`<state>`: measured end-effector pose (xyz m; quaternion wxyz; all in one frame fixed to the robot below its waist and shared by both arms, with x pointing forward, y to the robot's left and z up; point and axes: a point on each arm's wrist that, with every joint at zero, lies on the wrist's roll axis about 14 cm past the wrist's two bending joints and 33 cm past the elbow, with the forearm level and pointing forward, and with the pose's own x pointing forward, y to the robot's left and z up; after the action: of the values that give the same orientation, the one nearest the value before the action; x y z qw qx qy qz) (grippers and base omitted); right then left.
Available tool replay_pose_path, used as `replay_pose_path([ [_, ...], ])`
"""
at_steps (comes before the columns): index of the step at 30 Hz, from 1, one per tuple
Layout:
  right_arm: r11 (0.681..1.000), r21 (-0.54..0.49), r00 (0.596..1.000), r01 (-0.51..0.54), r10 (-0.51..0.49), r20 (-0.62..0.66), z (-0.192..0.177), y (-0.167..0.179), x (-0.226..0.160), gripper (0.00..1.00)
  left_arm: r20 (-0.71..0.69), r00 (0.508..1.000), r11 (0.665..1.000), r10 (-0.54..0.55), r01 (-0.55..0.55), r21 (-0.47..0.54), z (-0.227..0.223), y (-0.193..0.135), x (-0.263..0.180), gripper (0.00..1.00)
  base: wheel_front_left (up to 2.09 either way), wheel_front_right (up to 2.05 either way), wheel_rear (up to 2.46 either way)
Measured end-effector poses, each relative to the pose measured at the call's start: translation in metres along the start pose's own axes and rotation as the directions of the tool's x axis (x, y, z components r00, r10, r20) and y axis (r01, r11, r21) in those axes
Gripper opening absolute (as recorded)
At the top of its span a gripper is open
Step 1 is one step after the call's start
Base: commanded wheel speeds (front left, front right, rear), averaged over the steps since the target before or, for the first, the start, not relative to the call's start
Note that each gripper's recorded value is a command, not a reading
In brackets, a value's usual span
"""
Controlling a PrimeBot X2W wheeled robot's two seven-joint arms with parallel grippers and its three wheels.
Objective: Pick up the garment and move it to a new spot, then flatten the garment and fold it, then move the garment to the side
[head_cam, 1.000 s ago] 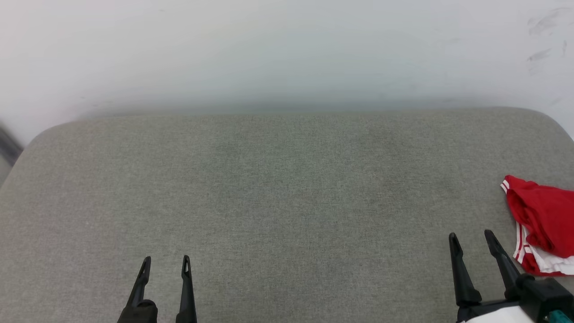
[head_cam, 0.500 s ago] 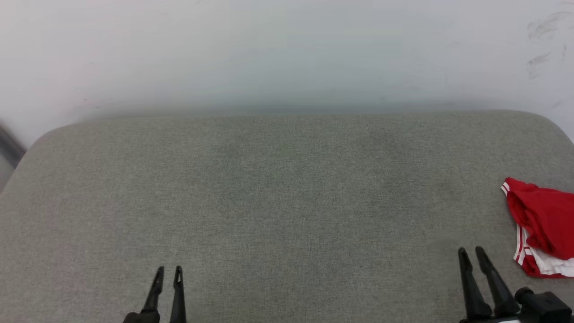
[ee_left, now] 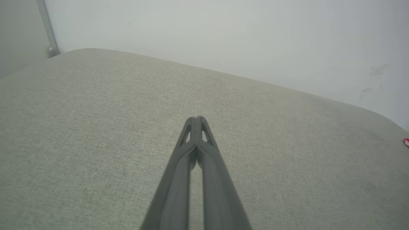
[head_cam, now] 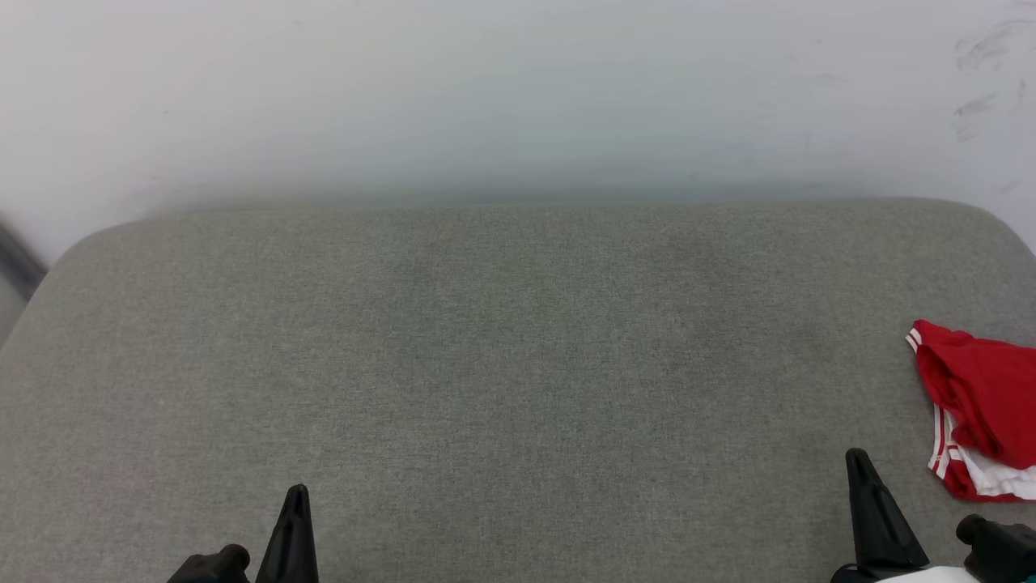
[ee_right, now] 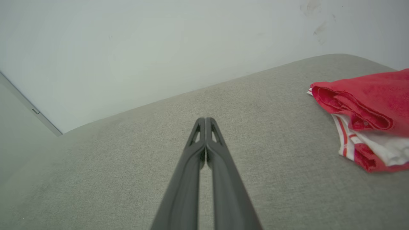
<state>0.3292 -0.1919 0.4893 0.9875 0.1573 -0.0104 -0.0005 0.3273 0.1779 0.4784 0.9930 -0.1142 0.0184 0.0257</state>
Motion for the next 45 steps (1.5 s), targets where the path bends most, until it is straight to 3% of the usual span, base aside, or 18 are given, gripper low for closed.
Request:
replay_pose_path([
  [9, 0.987, 0.158, 1.0, 0.028, -0.027, -0.008, 0.0, -0.004, 0.007, 0.0, -0.031, 0.999, 0.986, 0.015, -0.02, -0.166, -0.002, 0.005, 0.008, 0.0, 0.0, 0.0, 0.0],
  [19, 0.95, 0.31, 0.999, 0.044, -0.042, -0.012, 0.003, -0.006, 0.015, 0.0, -0.055, 0.998, 0.945, 0.02, -0.037, -0.326, -0.003, 0.009, 0.015, 0.0, 0.0, 0.0, 0.0],
  [45, 0.791, 0.608, 0.998, 0.07, -0.058, -0.04, 0.003, -0.01, 0.029, 0.0, -0.069, 0.998, 0.763, 0.004, -0.048, -0.644, 0.004, 0.011, 0.032, 0.0, 0.0, 0.0, 0.0],
])
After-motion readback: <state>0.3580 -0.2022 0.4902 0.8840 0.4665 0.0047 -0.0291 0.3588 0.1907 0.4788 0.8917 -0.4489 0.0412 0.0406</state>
